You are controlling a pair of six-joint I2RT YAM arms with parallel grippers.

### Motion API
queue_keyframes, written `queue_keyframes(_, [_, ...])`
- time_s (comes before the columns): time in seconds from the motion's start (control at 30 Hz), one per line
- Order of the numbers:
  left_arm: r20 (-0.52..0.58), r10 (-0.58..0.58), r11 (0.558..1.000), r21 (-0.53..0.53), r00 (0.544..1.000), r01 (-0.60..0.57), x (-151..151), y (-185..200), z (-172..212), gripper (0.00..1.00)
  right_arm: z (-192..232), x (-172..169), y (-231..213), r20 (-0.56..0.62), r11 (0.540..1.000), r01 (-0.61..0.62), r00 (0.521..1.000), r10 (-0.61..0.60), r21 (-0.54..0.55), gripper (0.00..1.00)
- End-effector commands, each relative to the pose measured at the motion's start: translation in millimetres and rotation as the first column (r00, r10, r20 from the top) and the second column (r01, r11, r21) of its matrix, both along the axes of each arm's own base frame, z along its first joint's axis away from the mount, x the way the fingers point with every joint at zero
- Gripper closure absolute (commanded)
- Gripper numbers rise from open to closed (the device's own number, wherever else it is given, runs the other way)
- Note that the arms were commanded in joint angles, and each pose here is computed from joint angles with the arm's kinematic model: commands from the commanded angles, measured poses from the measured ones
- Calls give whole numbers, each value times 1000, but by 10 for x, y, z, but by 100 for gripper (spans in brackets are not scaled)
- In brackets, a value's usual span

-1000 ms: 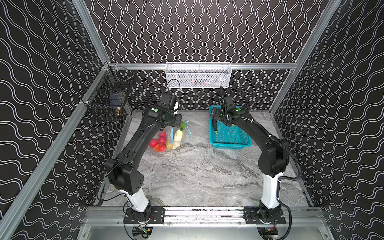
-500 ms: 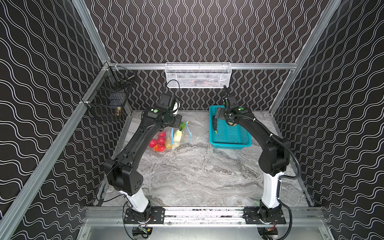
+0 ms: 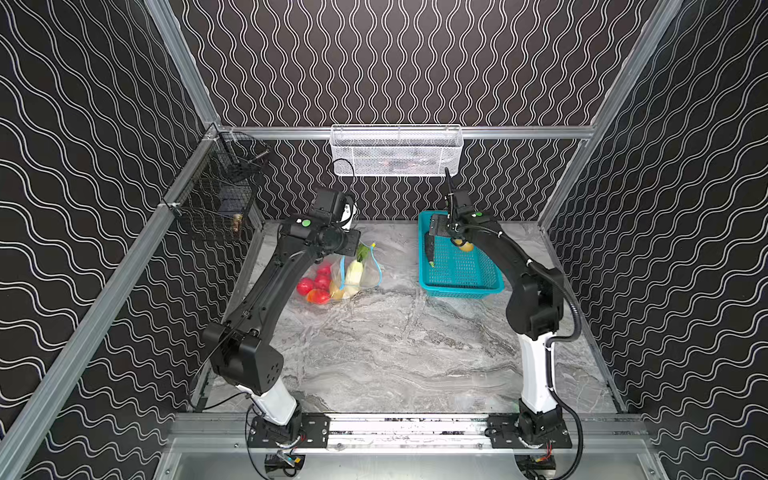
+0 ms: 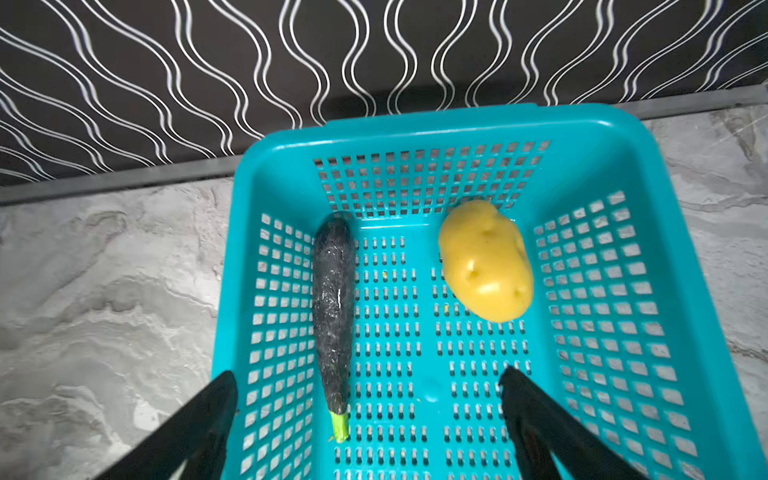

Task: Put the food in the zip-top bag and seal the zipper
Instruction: 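Withdraw the right gripper from the bag back over the basket, then lower the right gripper onto the yellow potato and close it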

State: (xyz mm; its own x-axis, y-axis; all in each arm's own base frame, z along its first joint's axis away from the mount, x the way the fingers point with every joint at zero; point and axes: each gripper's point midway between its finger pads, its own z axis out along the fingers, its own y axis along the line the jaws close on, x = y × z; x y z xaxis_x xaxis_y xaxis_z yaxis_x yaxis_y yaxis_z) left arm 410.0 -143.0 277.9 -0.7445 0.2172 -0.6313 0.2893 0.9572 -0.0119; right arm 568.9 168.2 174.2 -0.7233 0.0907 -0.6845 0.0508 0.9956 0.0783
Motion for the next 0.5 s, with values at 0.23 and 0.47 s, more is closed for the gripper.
queue_keyframes(0.23, [29,10,1000,-8,1000,-10,57,35,89,100,-305,162,-340,-77,997,28,997,-33,-68,1])
queue_keyframes(0.47, [16,5,1000,-18,1000,-5,69,1,54,100,-411,367,-471,-38,992,2,999,-7,-128,1])
